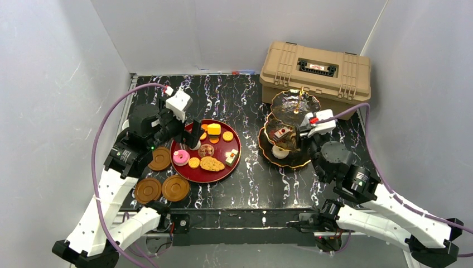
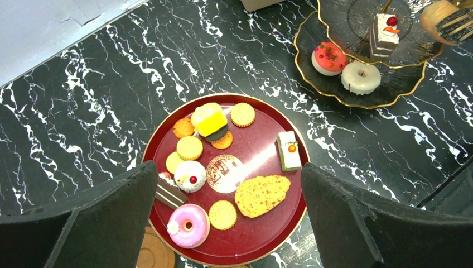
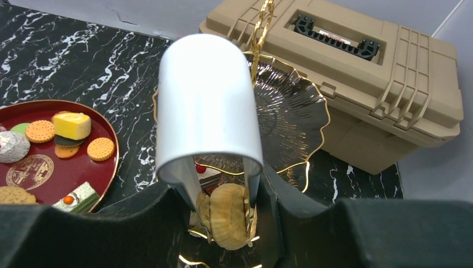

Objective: Serve the afternoon tea
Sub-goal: Place the desert on the desert table.

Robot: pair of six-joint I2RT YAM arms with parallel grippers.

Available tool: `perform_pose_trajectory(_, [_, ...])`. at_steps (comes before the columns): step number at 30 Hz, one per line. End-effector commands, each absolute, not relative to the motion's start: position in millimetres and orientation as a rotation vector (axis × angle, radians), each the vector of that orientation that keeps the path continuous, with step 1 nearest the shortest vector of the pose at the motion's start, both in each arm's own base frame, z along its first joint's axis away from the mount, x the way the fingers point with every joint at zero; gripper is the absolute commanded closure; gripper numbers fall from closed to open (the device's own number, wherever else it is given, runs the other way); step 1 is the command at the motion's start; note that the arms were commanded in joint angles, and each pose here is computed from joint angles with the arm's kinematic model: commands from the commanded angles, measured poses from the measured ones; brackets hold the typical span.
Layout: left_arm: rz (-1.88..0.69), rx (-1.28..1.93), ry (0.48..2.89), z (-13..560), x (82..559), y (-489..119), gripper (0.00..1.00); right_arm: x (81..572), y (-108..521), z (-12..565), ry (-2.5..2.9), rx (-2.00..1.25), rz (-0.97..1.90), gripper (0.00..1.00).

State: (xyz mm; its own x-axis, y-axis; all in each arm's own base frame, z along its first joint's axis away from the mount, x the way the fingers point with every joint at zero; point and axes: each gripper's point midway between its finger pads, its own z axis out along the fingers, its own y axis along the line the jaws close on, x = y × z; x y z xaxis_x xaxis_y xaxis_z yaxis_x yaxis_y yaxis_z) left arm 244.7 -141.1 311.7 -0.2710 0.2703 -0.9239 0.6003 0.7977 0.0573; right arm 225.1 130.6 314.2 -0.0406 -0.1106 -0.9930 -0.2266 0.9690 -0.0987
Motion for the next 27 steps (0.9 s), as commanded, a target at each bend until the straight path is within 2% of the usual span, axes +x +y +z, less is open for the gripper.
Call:
perform_pose_trajectory(1, [-0.401,0.669,1.84,324.8,241.2,-144.8,0.02,230.6,128.6,332.1,1.56,-0.176,0.111,0.79])
perform_pose_trajectory(5, [-0.404,0.672,1.841,324.5,241.6,-145.7,0.02,229.7,127.3,335.7,1.545,-0.152,0.132,0.74])
perform_pose_trajectory(10, [-0.409,0.673,1.842,323.7,240.7,-146.2,0.02,226.9,126.7,347.9,1.519,-0.135,0.174,0.62])
perform_pose_trajectory(14, [-0.41,0.672,1.839,325.1,240.6,-146.2,0.02,224.7,125.8,354.9,1.514,-0.132,0.193,0.56])
perform_pose_trajectory(27, [-0.411,0.669,1.832,329.2,239.2,-145.6,0.02,222.9,124.6,352.7,1.528,-0.142,0.193,0.43])
